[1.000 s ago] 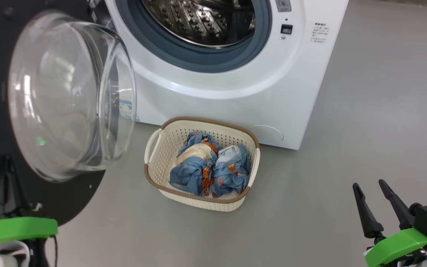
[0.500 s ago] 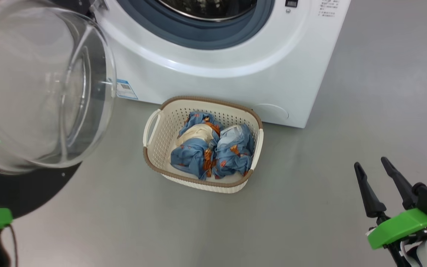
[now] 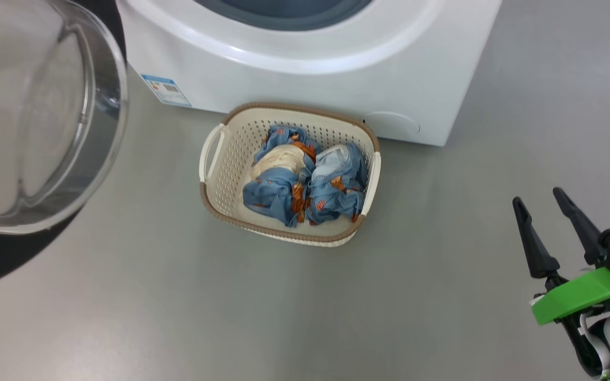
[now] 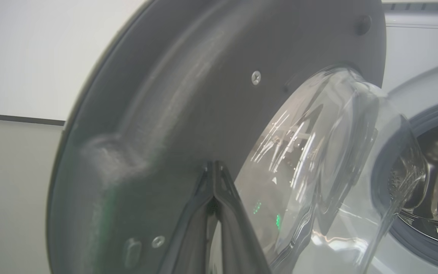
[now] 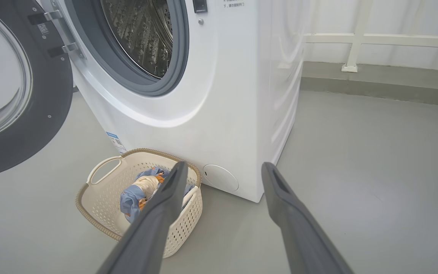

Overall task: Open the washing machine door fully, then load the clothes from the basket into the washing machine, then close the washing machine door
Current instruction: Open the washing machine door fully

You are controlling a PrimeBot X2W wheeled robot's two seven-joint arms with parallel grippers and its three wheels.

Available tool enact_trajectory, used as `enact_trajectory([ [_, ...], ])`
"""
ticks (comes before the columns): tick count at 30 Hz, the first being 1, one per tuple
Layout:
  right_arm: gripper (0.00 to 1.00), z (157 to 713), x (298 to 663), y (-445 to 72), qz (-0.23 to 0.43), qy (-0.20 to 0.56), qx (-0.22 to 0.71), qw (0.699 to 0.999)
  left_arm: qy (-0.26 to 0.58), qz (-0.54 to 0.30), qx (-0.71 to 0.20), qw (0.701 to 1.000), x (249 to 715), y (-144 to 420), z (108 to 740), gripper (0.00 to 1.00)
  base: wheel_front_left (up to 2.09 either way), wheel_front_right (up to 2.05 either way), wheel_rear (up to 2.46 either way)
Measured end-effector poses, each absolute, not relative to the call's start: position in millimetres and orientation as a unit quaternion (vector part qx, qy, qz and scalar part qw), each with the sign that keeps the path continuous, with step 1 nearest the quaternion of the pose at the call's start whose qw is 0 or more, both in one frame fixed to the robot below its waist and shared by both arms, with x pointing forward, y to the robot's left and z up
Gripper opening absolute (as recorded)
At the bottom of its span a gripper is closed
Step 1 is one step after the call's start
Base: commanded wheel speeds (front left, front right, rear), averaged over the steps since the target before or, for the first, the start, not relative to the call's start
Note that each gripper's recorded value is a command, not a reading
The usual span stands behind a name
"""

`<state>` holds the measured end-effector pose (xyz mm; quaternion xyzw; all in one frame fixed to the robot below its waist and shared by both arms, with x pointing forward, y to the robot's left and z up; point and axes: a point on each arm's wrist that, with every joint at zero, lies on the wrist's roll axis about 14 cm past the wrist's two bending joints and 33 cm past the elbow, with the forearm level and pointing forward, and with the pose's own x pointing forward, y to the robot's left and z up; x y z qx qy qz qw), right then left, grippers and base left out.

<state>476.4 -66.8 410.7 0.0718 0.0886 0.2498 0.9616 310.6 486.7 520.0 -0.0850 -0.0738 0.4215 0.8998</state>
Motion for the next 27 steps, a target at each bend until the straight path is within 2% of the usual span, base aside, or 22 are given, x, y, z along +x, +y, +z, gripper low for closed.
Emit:
enact_trajectory([
  [27,1.0,369.4,510.7,-75.6,0.243,0.107,0.07,0.961,-0.057,0.498,-0.074,0.862,331.5,544.0,511.4,0.0,0.0,0.0,0.0],
])
